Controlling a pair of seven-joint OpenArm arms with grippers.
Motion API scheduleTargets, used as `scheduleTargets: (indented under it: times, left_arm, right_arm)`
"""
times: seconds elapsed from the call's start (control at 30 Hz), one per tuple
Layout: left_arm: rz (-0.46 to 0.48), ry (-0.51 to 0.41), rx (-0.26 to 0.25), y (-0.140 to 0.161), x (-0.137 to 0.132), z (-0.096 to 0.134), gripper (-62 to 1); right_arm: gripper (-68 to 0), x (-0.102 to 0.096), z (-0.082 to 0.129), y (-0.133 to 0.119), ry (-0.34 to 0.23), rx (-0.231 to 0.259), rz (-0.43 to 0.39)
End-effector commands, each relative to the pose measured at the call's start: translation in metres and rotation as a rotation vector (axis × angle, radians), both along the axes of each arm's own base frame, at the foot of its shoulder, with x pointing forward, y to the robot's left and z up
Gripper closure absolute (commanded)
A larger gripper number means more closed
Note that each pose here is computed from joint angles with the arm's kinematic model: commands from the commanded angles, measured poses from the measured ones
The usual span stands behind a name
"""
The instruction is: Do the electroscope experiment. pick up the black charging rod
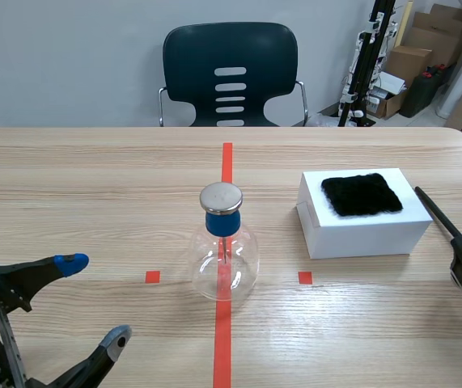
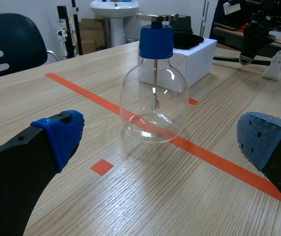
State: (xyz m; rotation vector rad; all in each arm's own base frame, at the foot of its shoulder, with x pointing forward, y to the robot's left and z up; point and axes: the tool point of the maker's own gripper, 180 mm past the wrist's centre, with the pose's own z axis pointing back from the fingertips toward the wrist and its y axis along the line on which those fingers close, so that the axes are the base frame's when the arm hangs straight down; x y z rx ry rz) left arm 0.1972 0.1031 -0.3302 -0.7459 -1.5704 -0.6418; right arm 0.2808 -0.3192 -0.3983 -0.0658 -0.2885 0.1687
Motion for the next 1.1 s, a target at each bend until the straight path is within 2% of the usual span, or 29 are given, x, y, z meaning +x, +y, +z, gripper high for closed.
scheduleTargets:
  times: [0.0, 0.27, 0.43, 0.73, 1.07]
  left_arm:
    - [0.001, -0.029, -0.023, -0.001, 0.004, 0.009, -62.3]
    - [0.001, -0.029, -0.023, -0.001, 0.004, 0.009, -62.3]
    - [0.001, -0.029, -0.023, -0.001, 0.004, 0.009, -62.3]
    - [0.001, -0.029, -0.023, -0.001, 0.004, 0.009, -62.3]
    - [0.001, -0.029, -0.023, -0.001, 0.004, 0.009, -62.3]
  right_arm:
    - [-67.9, 0.011, 0.012, -0.007, -0.045, -0.007, -0.006]
    - [-67.9, 0.006, 0.001, -0.011, -0.042, 0.012, -0.035]
    - [-67.9, 0.005, -0.004, -0.009, -0.050, 0.047, -0.057]
    - [-67.9, -0.004, -0.015, -0.008, -0.027, 0.096, -0.099]
    - [-67.9, -0.004, -0.012, -0.016, -0.050, 0.112, -0.127]
